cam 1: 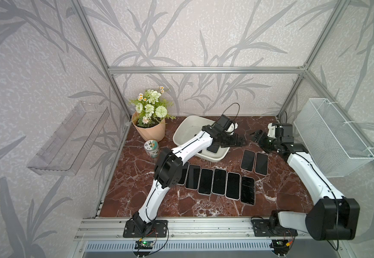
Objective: Take the phone out of the storage box
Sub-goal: Place the phone at the center of the board, then pick up the phone from the storage box.
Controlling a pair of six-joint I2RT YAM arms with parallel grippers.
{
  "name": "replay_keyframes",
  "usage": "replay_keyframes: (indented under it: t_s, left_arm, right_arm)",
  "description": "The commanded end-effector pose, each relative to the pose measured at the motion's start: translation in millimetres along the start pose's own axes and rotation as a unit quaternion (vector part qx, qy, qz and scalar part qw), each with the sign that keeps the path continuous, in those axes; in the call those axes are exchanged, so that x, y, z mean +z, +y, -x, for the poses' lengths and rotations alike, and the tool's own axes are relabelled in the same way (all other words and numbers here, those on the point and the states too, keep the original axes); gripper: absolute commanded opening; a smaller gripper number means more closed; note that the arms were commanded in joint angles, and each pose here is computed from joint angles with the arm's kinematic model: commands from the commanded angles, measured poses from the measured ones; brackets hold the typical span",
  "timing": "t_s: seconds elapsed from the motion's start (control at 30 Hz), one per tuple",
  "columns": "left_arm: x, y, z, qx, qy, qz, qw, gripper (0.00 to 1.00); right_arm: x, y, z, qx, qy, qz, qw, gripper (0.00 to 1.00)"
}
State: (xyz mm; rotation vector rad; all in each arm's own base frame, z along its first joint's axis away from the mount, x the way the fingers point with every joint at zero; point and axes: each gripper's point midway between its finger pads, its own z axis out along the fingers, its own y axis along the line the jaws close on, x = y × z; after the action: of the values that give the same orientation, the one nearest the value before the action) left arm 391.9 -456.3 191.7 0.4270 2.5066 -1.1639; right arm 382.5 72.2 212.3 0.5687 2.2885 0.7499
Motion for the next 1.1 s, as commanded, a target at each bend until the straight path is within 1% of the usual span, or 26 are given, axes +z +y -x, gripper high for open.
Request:
replay_keyframes:
  t_s: [0.0,0.07,0.13,0.23,0.3,0.37,0.4,0.47,0.53,0.6,0.67,0.7,0.87,1.0,1.07]
  left_arm:
    - [-5,6,4,0.018,-0.011,0.002,1.000,1.00]
    - [-12,15,8,0.022,-0.018,0.021,0.999,1.00]
    - [-24,37,12,0.013,-0.024,0.063,0.998,1.00]
    - [-58,97,16,-0.008,-0.023,0.173,0.985,1.00]
    - [-81,135,13,-0.006,-0.008,0.242,0.970,1.00]
    - [-91,161,9,0.010,0.014,0.292,0.956,1.00]
    - [-94,172,8,0.016,0.028,0.309,0.950,1.00]
    - [-97,191,6,0.023,0.053,0.348,0.936,1.00]
    - [-100,206,8,0.024,0.064,0.380,0.923,1.00]
    - [-102,222,11,0.025,0.067,0.412,0.908,1.00]
    - [-99,231,15,0.025,0.071,0.424,0.902,1.00]
    - [-95,235,17,0.026,0.074,0.424,0.902,1.00]
    - [-70,248,17,0.033,0.093,0.410,0.907,1.00]
    - [-68,265,15,0.040,0.101,0.432,0.895,1.00]
    - [-66,268,13,0.043,0.104,0.435,0.894,1.00]
  right_arm:
    - [2,21,5,-0.026,-0.003,0.008,1.000,0.86]
    - [14,27,-4,-0.038,0.025,0.006,0.999,0.86]
    - [30,38,-15,-0.056,0.063,0.002,0.996,0.86]
    - [56,49,-32,-0.083,0.113,-0.019,0.990,0.86]
    - [76,55,-42,-0.113,0.141,-0.050,0.982,0.86]
    - [99,56,-57,-0.133,0.181,-0.082,0.971,0.86]
    - [107,62,-58,-0.142,0.189,-0.089,0.968,0.86]
    - [124,65,-64,-0.146,0.194,-0.105,0.964,0.86]
    - [137,71,-66,-0.143,0.192,-0.108,0.965,0.86]
    - [150,71,-70,-0.149,0.201,-0.123,0.960,0.86]
    - [158,74,-74,-0.153,0.217,-0.130,0.955,0.86]
    - [161,74,-75,-0.156,0.220,-0.135,0.953,0.86]
    - [169,75,-72,-0.157,0.207,-0.139,0.955,0.86]
    - [180,74,-77,-0.166,0.225,-0.152,0.948,0.86]
    - [186,74,-80,-0.169,0.230,-0.157,0.945,0.86]
